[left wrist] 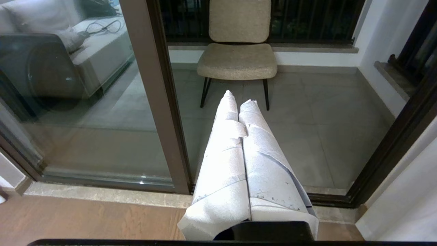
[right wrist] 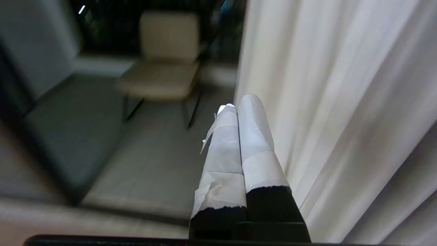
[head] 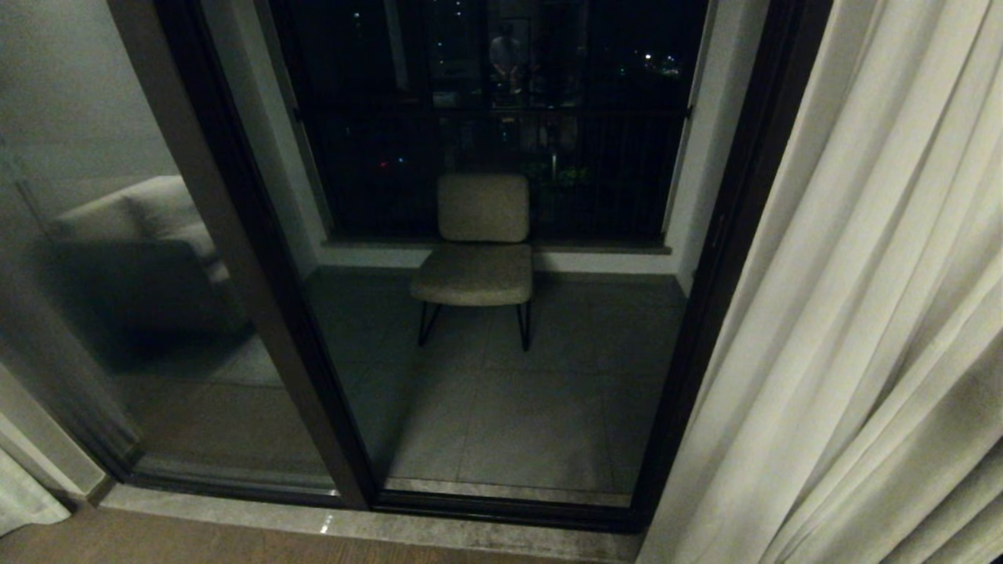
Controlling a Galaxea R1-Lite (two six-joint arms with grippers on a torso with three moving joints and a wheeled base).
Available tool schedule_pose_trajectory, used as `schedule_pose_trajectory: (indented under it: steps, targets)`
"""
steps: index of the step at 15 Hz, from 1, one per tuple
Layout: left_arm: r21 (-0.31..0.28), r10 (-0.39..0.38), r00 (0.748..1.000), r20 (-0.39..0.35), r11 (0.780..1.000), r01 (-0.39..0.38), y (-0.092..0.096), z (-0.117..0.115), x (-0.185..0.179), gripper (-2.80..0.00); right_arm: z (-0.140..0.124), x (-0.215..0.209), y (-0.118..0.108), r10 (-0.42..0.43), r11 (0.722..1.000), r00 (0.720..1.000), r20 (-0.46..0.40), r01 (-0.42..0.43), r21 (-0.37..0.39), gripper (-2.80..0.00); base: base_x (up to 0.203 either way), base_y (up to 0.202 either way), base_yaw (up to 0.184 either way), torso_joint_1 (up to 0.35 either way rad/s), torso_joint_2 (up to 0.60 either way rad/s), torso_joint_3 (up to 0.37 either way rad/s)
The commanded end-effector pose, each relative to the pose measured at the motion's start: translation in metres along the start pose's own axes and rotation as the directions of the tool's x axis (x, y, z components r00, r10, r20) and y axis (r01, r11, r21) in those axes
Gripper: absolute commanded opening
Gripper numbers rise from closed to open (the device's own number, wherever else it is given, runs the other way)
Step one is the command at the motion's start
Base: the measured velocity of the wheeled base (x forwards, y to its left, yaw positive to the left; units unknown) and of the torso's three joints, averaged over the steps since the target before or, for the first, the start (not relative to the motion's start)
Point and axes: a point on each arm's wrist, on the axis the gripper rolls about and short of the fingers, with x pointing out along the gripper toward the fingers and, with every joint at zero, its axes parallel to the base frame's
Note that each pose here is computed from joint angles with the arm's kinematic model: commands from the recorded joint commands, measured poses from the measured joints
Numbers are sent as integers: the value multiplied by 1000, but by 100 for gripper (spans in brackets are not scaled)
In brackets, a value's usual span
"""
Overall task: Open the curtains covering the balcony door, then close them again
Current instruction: Pull the inner curtains open on both sides
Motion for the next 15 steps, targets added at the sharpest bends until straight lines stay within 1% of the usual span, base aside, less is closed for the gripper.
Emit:
schedule_pose_trajectory:
  steps: [1, 2, 3, 4, 5, 6, 7, 8, 12, 15]
  targets:
    - [0, 0, 1000, 1, 1000, 0, 0, 0, 0, -280, -9, -23, 7, 57, 998, 998, 8, -57, 1, -280, 0, 0, 0, 0, 0, 0]
    - [0, 0, 1000, 0, 1000, 0, 0, 0, 0, -280, -14, -33, 10, 82, 997, 996, 14, -82, 1, -280, 0, 0, 0, 0, 0, 0]
    - [0, 0, 1000, 2, 1000, 0, 0, 0, 0, -280, -19, -45, 12, 99, 995, 994, 45, -99, -3, -280, 0, 0, 0, 0, 0, 0]
    - [0, 0, 1000, 2, 1000, 0, 0, 0, 0, -280, -25, -57, 13, 104, 995, 991, 86, -104, -9, -280, 0, 0, 0, 0, 0, 0]
    - [0, 0, 1000, 0, 1000, 0, 0, 0, 0, -280, -33, -68, 14, 101, 995, 989, 107, -100, -12, -280, 0, 0, 0, 0, 0, 0]
    - [0, 0, 1000, 2, 1000, 0, 0, 0, 0, -280, -42, -75, 13, 73, 997, 993, 88, -73, -4, -280, 0, 0, 0, 0, 0, 0]
    - [0, 0, 1000, 1, 1000, 0, 0, 0, 0, -280, -53, -78, 11, -12, 1000, 1000, 20, 12, 12, -280, 0, 0, 0, 0, 0, 0]
    - [0, 0, 1000, 0, 1000, 0, 0, 0, 0, -280, -60, -78, 9, -64, 998, 998, -15, 64, 12, -280, 0, 0, 0, 0, 0, 0]
    - [0, 0, 1000, 2, 1000, 0, 0, 0, 0, -280, -61, -78, 9, -67, 998, 998, -19, 67, 18, -280, 0, 0, 0, 0, 0, 0]
    - [0, 0, 1000, 0, 1000, 0, 0, 0, 0, -280, -61, -78, 9, -72, 996, 997, -18, 72, 55, -280, 0, 0, 0, 0, 0, 0]
